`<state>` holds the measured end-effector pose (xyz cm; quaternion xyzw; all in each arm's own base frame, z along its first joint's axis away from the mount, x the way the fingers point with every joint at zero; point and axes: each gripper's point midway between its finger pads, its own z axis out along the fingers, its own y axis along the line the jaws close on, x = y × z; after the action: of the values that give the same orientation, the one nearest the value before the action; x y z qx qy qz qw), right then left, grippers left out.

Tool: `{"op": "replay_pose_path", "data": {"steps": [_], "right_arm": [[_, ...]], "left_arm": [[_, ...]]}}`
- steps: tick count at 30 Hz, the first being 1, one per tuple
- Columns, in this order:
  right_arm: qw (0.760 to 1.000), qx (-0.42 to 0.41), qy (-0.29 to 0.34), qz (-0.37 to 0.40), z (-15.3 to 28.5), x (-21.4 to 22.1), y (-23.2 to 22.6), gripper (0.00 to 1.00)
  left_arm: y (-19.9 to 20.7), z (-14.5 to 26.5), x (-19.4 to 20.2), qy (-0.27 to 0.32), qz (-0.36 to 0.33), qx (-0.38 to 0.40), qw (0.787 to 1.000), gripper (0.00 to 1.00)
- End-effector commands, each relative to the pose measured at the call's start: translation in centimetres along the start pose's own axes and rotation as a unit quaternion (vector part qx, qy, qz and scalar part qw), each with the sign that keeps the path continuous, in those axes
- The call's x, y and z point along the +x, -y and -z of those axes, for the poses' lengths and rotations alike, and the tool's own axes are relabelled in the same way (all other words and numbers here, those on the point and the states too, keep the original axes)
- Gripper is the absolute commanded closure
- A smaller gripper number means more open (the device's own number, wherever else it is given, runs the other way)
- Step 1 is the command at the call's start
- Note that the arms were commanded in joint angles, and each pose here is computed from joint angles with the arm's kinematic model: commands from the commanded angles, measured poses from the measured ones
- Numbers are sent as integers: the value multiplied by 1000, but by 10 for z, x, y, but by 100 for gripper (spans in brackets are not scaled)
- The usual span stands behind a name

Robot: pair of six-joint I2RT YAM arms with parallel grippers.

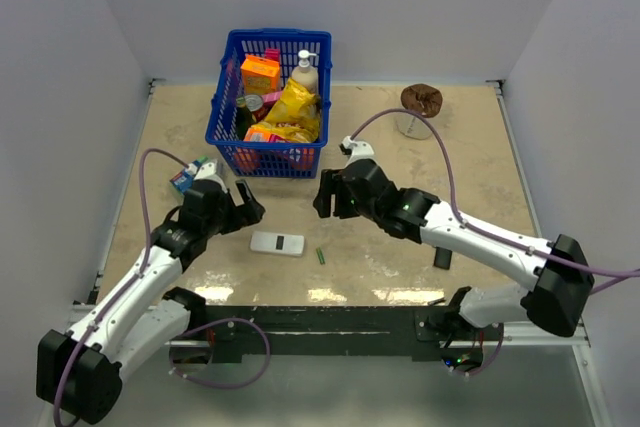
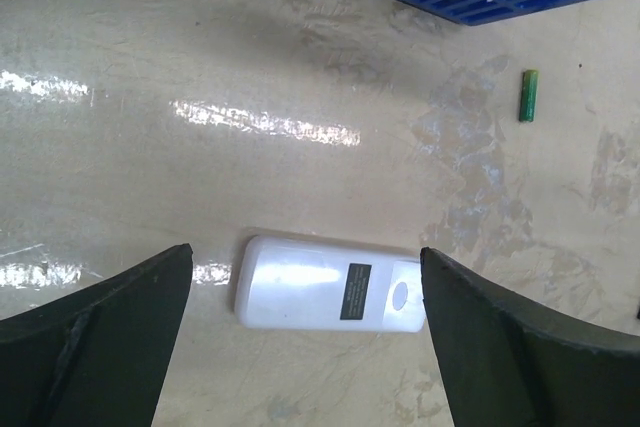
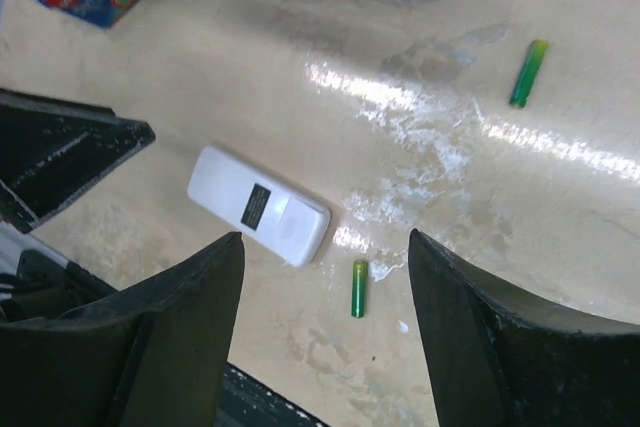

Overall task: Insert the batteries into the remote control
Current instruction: Adjust the remote control at the center of the board.

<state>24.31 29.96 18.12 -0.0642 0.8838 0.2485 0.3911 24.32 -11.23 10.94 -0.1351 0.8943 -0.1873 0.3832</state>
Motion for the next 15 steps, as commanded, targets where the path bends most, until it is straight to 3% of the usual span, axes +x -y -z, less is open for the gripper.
{"op": "replay_pose_path", "data": {"steps": [1,6,9,15], "right_arm": [[995,-15,-100,2,-21,56,-1,32],[989,-45,-134,-50,-46,82,-17,42],[981,-63,-170,-75,-60,103,-25,43],[974,-64,-192,-100,-83,126,-26,47]], "left_arm": [[-9,-4,18,-34,-13,-10,999,0],[-15,-20,59,-107,-11,0,994,0],[-20,-26,74,-136,-17,-5,991,0],[-26,-31,100,-180,-24,-7,983,11]]}}
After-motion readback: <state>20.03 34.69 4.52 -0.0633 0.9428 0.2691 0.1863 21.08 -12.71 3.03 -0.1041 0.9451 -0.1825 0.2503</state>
